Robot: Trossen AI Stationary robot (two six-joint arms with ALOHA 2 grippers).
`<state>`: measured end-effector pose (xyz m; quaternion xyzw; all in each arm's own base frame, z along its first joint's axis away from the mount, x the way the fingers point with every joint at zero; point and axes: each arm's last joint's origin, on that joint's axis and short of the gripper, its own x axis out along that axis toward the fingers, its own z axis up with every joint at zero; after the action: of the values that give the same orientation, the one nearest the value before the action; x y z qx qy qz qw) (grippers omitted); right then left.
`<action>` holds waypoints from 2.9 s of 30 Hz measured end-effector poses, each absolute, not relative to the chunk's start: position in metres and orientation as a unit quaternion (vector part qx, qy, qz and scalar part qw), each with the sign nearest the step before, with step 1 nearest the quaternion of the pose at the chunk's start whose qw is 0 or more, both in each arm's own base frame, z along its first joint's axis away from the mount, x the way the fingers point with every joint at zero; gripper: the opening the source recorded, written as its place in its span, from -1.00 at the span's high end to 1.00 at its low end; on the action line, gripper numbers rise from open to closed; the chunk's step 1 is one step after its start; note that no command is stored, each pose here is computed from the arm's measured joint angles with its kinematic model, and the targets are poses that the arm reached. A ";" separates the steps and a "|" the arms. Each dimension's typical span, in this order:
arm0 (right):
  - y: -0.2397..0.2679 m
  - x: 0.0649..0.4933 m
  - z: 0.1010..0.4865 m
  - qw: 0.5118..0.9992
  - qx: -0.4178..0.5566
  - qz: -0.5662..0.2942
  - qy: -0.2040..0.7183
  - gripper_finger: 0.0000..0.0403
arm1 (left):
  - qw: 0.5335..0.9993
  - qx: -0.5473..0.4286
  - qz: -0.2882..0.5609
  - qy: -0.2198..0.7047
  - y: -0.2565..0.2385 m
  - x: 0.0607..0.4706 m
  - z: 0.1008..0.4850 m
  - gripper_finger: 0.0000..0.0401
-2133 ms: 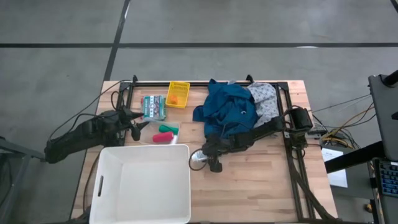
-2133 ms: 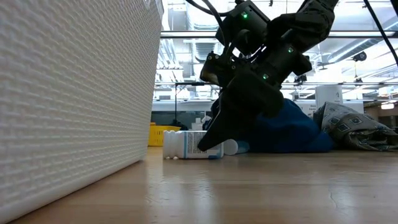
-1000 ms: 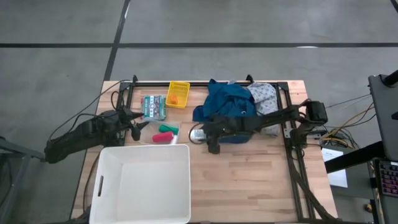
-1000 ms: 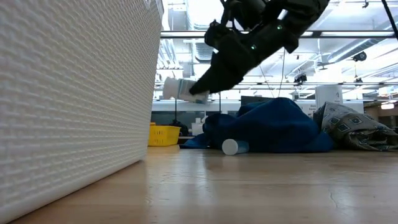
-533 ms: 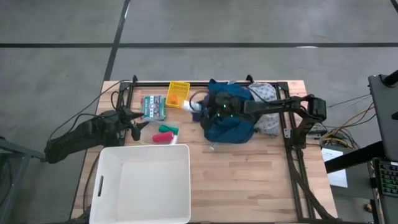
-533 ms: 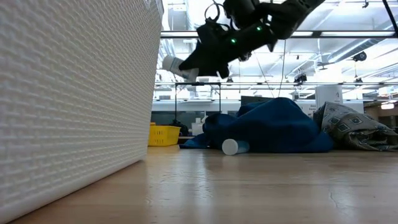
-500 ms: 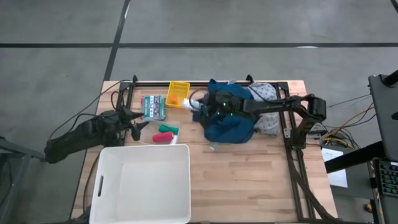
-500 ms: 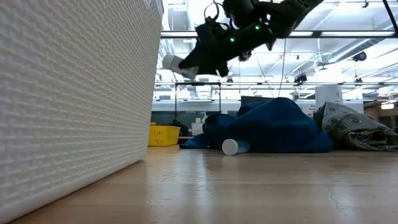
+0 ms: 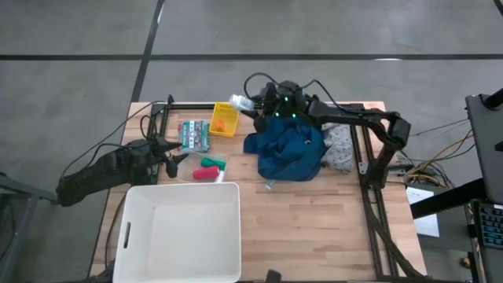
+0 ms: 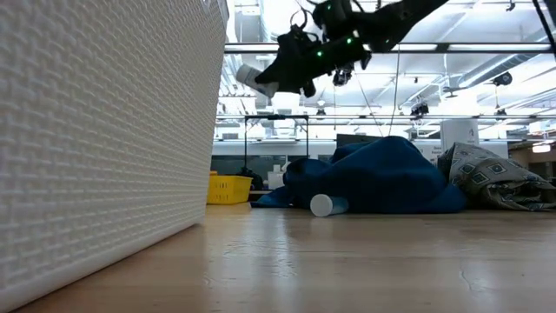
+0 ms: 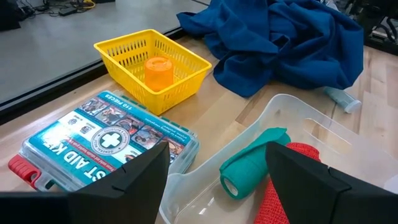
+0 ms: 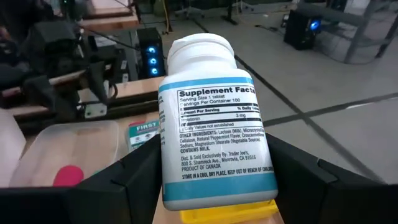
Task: Pick & place medical supplies in basket/bin
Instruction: Put the white pill bottle into the yellow bin
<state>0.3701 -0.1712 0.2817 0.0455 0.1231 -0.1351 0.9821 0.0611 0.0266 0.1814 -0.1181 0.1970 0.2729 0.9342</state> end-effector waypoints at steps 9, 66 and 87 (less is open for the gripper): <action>-0.204 0.399 0.261 0.982 0.059 -0.123 0.129 -0.20 | 0.934 -0.118 0.273 0.197 0.027 0.061 0.181 -0.35; -0.294 0.437 0.178 0.947 0.211 -0.001 0.242 -0.20 | 0.934 -0.118 0.273 0.197 0.027 0.061 0.181 -0.36; -0.295 0.436 0.166 0.927 0.272 0.046 0.253 -0.20 | 0.934 -0.118 0.273 0.197 0.027 0.061 0.181 -0.35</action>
<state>0.4356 -0.2948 0.1660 0.2718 0.2534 0.0456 0.9273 0.0611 0.0266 0.1814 -0.1179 0.1970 0.2727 0.9343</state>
